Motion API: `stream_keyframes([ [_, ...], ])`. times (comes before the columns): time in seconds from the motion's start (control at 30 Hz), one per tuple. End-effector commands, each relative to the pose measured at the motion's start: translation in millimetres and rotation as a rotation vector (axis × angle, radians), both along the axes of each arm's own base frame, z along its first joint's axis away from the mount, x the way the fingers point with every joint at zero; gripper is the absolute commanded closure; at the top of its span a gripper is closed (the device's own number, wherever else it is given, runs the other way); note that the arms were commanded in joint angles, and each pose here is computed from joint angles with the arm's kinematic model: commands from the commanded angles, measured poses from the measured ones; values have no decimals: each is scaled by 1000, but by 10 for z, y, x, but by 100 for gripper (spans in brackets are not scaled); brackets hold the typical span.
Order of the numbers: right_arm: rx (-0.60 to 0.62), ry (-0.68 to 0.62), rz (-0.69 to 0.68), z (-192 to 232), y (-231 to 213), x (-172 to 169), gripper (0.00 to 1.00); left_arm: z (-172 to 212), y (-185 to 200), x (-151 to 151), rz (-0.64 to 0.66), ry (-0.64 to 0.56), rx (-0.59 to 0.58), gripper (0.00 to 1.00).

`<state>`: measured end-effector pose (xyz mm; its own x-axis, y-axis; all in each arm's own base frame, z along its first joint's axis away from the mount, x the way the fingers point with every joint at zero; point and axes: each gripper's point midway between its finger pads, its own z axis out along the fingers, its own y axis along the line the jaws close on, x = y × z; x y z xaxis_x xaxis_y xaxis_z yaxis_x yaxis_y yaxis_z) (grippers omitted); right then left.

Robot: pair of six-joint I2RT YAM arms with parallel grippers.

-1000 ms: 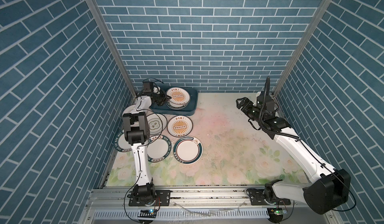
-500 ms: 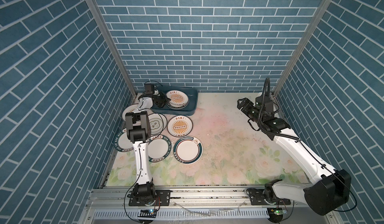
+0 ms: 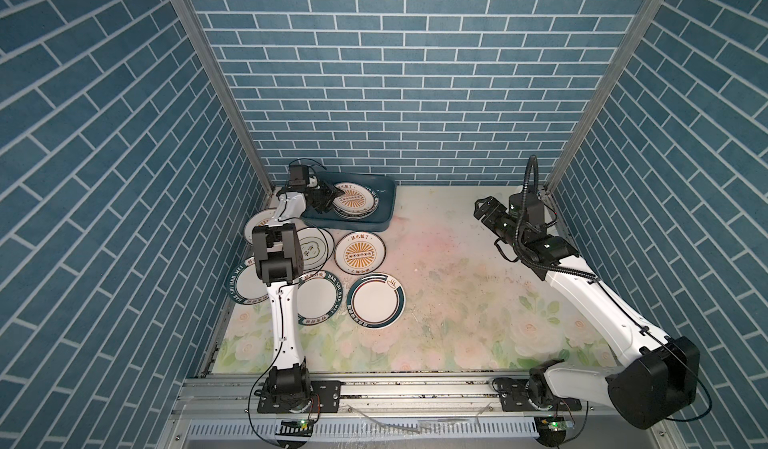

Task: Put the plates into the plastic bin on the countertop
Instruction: 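Lower the sunburst plate onto the stack in the bin and open the left gripper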

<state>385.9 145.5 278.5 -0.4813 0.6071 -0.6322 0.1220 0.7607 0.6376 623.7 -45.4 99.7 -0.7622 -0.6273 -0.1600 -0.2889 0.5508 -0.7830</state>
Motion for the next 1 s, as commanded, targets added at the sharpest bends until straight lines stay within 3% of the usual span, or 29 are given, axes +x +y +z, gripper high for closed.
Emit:
stream_keyframes([
  [0.0, 3, 0, -26, 44, -14, 13, 12, -58, 21, -61, -30, 30, 69, 33],
  [0.2, -13, 5, -21, 40, -26, -7, 12, -4, 32, -140, -74, 31, 130, 13],
  [0.47, -42, 28, 14, 17, 7, -27, 12, 113, -69, -160, -159, 7, 135, 1],
  [0.73, -60, 42, 15, -21, -62, -160, 12, 133, -259, -217, -195, 10, 150, 0],
  [0.97, -79, 58, 34, -67, -93, -281, 12, 153, -52, -384, -142, 64, 269, 1],
])
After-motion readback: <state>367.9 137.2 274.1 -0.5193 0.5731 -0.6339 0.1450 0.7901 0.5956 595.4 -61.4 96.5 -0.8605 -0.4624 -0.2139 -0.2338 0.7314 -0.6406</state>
